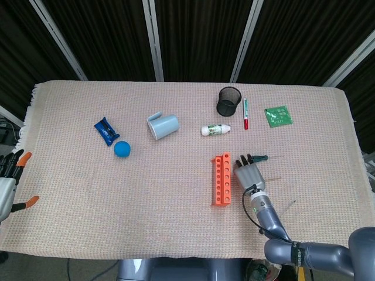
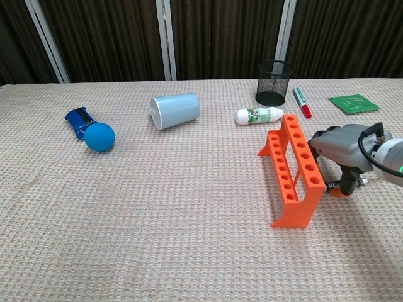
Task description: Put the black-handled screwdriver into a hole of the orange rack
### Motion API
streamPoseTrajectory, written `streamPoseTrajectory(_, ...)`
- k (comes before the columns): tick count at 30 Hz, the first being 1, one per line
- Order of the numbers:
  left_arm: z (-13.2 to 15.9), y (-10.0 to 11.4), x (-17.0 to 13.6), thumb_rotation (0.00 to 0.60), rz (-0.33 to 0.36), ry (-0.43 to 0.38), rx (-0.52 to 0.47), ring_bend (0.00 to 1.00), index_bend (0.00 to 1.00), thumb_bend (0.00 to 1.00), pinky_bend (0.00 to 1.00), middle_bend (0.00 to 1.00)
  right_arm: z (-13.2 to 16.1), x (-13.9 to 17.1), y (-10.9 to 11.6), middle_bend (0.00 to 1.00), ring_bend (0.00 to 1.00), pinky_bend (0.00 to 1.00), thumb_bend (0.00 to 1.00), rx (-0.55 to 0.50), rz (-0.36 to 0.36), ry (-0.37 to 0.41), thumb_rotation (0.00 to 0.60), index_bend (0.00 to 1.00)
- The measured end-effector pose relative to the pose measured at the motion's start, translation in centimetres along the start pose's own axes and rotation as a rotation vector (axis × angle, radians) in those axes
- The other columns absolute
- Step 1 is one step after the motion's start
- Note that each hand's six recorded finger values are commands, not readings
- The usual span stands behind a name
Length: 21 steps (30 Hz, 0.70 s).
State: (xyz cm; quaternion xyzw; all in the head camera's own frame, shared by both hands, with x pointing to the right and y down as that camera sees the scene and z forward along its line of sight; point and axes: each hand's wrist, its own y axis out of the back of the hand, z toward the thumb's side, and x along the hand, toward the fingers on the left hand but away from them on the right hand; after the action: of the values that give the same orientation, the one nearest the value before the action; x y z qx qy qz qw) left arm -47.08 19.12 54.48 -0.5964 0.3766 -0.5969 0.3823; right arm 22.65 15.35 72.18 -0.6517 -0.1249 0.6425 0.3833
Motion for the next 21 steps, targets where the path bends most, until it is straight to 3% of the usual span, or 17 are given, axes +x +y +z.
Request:
streamPoseTrajectory(14, 0.0, 0.1, -0.1, 0.600, -0.004, 0.006, -0.001, 0.00, 0.05, 0.00, 0.00, 0.00, -1.0, 0.1, 0.7, 0.20, 0.00, 0.00, 0.33, -0.070, -0.022, -0.001, 0.600, 0.58)
streamPoseTrajectory(21, 0.1, 0.1, -0.1, 0.600, -0.006, 0.001, -0.006, 0.00, 0.04, 0.00, 0.00, 0.00, -2.4, 1.3, 2.7, 0.20, 0.00, 0.00, 0.34, -0.202, -0.041, 0.014, 0.600, 0.59)
